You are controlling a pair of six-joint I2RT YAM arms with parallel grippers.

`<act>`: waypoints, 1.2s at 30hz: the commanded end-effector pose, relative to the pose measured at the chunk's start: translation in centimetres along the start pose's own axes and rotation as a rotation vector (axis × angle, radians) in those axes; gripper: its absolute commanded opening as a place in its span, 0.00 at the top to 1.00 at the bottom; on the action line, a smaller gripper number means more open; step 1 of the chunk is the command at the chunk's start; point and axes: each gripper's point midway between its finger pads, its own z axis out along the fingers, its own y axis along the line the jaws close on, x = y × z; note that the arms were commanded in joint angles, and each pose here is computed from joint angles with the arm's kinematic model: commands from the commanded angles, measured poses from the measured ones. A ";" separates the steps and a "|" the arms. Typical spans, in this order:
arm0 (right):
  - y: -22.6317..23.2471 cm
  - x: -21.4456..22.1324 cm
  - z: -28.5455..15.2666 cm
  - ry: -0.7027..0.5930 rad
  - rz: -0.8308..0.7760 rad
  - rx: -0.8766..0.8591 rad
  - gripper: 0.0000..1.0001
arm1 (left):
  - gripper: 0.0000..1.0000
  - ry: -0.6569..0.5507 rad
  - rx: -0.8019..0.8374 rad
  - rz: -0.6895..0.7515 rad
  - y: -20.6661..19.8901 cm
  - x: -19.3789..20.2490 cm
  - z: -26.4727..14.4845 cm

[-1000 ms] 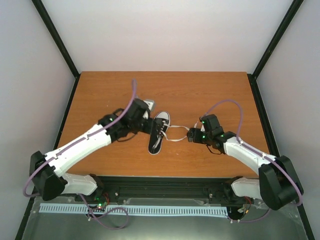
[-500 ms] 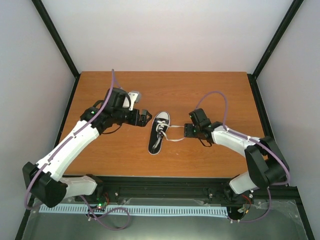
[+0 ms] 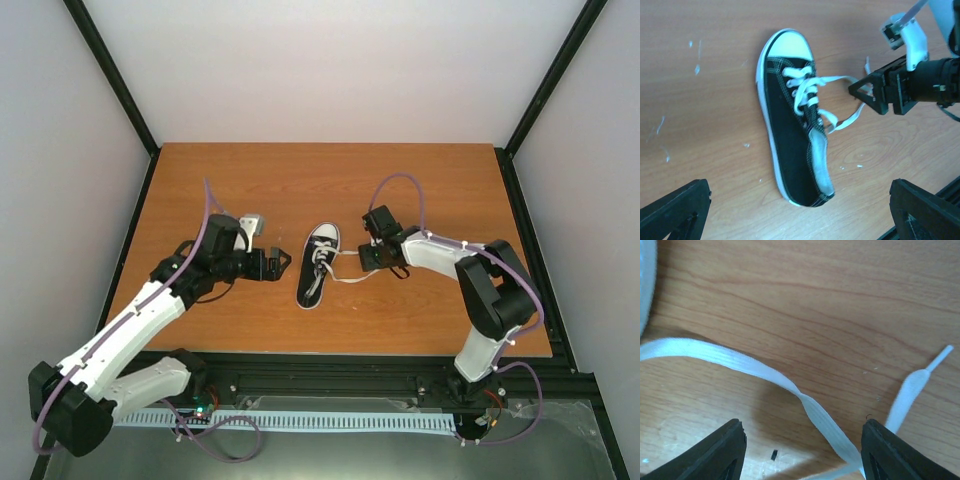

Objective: Tie the shoes

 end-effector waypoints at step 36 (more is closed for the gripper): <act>5.8 -6.5 -19.4 -0.472 -0.123 -0.435 0.97 | 0.26 -0.219 0.524 0.473 -10.6 -4.3 8.9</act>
